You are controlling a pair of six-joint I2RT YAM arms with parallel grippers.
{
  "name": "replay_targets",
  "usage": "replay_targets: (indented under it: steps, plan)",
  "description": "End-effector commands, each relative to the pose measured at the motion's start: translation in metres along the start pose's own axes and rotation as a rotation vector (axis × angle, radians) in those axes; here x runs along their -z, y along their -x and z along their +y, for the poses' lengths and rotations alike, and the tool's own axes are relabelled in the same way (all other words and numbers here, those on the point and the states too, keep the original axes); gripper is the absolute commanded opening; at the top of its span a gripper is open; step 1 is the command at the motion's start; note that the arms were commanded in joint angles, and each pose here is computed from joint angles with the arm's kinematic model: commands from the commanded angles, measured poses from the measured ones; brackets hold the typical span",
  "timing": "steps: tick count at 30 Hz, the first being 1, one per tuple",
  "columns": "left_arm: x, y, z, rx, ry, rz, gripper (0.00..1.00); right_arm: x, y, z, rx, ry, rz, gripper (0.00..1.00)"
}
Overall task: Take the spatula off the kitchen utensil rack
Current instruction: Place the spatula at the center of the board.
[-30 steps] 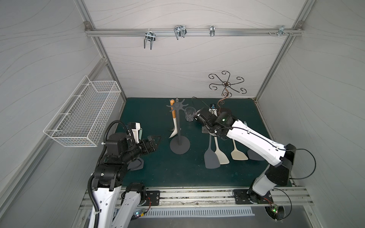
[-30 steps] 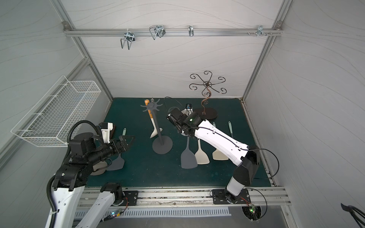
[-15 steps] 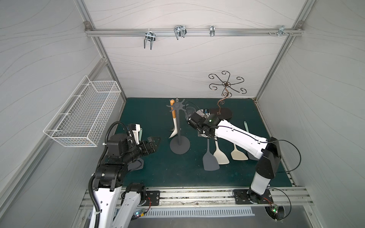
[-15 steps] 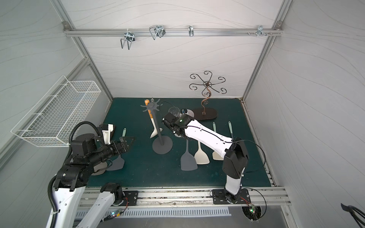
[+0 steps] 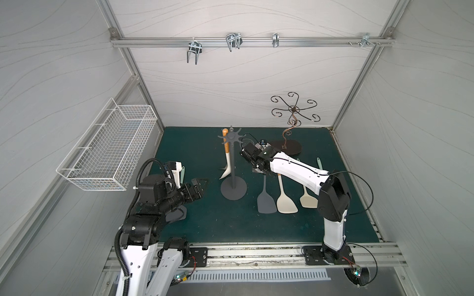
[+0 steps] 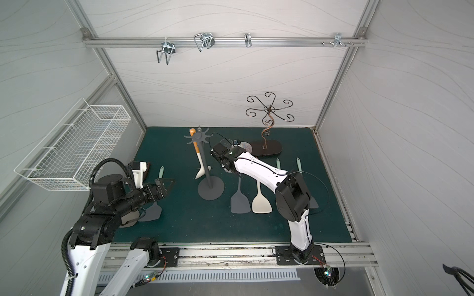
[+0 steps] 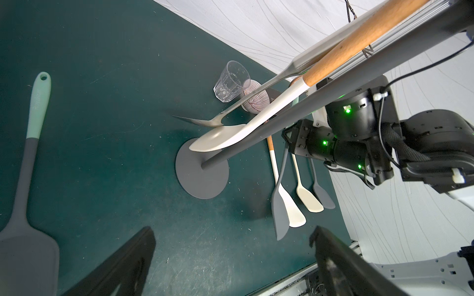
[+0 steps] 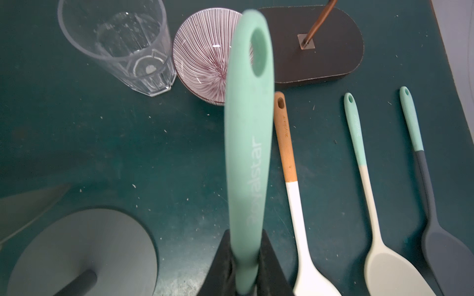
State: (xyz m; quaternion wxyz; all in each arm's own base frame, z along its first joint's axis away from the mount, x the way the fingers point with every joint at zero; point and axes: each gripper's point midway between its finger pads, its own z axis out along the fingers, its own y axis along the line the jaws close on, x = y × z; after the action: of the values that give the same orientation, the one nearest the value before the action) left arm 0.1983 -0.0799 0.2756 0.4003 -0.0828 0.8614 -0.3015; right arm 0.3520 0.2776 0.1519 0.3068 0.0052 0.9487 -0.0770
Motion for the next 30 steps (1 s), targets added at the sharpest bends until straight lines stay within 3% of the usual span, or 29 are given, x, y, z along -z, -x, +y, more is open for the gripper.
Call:
replay_targets:
  steps: [1,10,30]
  plan:
    - [0.001,0.003,-0.002,-0.034,-0.004,-0.018,0.99,-0.025,-0.016,-0.001,0.049,-0.056,0.069,0.0]
    - [0.001,0.002,0.0,-0.038,0.003,-0.014,0.99,-0.026,-0.024,0.004,0.041,0.018,0.069,0.0]
    - [-0.001,0.003,-0.003,-0.019,-0.014,-0.008,0.99,0.056,0.003,0.004,0.026,0.245,-0.135,0.0]
